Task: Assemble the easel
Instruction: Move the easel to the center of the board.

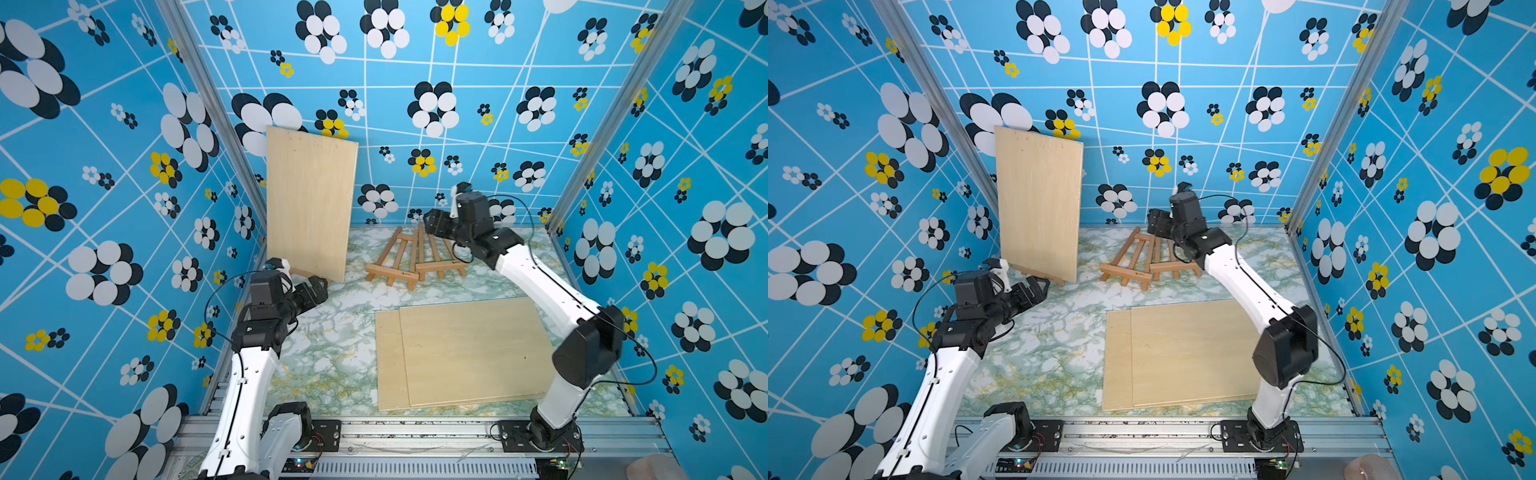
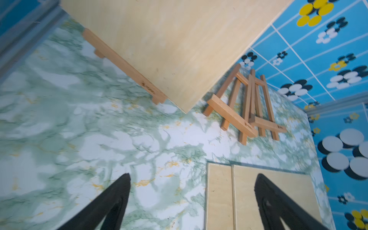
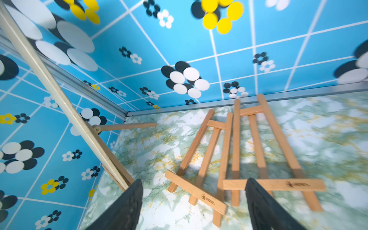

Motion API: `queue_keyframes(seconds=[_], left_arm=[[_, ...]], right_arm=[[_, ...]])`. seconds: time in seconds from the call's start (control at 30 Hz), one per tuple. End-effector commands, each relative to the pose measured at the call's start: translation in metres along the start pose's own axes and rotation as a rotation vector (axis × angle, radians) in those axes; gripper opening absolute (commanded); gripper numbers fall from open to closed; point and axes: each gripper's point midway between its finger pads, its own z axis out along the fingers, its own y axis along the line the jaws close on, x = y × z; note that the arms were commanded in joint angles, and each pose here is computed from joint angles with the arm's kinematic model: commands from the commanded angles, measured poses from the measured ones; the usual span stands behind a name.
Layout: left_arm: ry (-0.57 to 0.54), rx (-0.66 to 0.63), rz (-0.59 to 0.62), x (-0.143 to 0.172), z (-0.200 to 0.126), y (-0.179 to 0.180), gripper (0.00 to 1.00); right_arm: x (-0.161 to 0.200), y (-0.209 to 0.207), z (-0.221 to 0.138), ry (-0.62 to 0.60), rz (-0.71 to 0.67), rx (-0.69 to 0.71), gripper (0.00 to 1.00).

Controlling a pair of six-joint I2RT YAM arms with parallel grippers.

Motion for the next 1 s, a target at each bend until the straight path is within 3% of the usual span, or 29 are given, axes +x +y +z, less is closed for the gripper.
queue_keyframes(seconds=[0.0, 0.1, 0.27, 0.5, 0.7, 0.97], left_arm=[[0.072, 0.081, 0.098, 0.018, 0.002, -0.037, 0.99], [0.153, 0.185, 0.176, 0.049, 0.010, -0.077, 0.99], [0.278, 0.269, 0.269, 0.104, 0.024, -0.128, 0.99], [0.415, 0.237, 0.353, 0.157, 0.048, -0.155, 0.99], [0.491, 0.203, 0.393, 0.175, 0.067, -0.164, 0.99], [0.536, 0.173, 0.403, 0.186, 0.083, -0.159, 0.99]], right_arm=[[0.070, -0.031, -0.031, 0.255, -0.046, 0.043, 0.83], [0.093, -0.058, -0.064, 0.348, -0.087, 0.118, 0.84], [0.146, -0.105, -0.096, 0.446, -0.020, 0.195, 0.84], [0.179, -0.137, -0.100, 0.461, 0.117, 0.221, 0.85], [0.157, -0.163, -0.072, 0.481, 0.122, 0.315, 0.85], [0.135, -0.167, 0.006, 0.596, 0.072, 0.325, 0.84]])
